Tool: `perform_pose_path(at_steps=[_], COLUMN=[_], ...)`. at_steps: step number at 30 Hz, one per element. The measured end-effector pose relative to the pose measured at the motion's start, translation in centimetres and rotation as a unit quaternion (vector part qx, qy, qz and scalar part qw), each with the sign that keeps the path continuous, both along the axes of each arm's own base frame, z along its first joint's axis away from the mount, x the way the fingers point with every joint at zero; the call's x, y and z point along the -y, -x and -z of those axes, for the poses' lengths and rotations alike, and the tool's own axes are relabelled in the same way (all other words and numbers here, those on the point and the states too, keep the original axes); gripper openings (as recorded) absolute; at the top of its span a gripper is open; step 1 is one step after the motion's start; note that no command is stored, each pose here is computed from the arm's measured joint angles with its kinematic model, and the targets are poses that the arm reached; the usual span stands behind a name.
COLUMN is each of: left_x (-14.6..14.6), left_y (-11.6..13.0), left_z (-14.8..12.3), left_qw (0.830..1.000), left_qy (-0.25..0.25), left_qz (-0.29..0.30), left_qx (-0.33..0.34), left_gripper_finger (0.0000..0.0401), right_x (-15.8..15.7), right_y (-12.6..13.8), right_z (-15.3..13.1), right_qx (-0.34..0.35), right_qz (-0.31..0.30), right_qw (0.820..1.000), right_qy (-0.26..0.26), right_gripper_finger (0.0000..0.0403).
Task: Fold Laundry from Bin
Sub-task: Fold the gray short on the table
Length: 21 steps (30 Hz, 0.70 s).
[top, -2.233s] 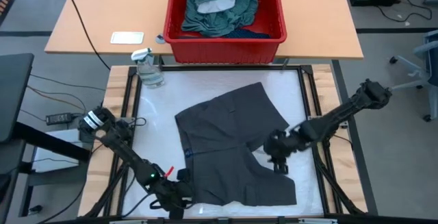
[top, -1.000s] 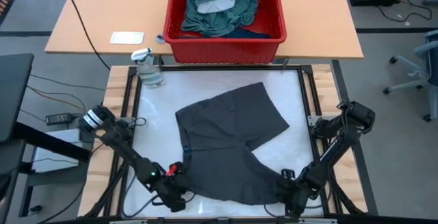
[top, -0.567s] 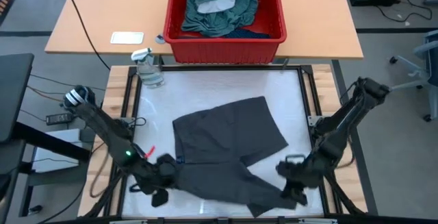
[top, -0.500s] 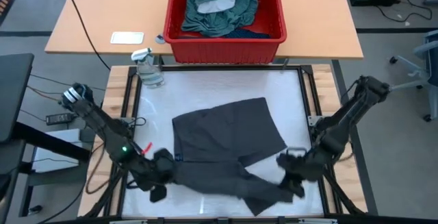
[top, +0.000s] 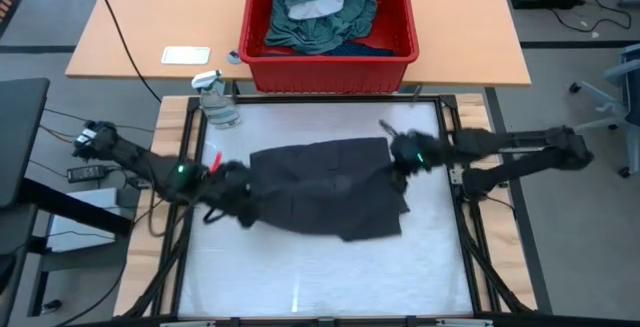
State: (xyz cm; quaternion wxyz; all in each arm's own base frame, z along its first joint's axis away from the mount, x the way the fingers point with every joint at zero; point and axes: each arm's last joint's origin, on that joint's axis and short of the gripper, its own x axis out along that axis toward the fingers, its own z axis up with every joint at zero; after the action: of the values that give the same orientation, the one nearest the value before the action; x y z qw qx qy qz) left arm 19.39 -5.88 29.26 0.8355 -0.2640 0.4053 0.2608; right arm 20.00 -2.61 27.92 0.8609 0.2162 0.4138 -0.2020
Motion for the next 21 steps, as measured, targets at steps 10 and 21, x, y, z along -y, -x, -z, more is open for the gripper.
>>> perform_pose_path(at_steps=[10,21], left_x=[-10.5,-15.9], left_y=[-0.2,1.2], left_z=[4.6,8.5], left_qw=[0.968,0.944], left_qy=[-0.058,-0.020], left_qz=[-0.225,-0.327], left_qx=[-0.092,-0.039], left_gripper_finger=[0.0007,0.0063], right_x=[12.0,15.9], right_y=[-3.1,-5.7], right_z=[4.1,8.2], right_qx=[-0.030,-0.021], right_qz=[0.048,0.118], right_qw=[0.990,0.981], right_qy=[0.128,0.154], right_gripper_finger=[0.0018,0.0145])
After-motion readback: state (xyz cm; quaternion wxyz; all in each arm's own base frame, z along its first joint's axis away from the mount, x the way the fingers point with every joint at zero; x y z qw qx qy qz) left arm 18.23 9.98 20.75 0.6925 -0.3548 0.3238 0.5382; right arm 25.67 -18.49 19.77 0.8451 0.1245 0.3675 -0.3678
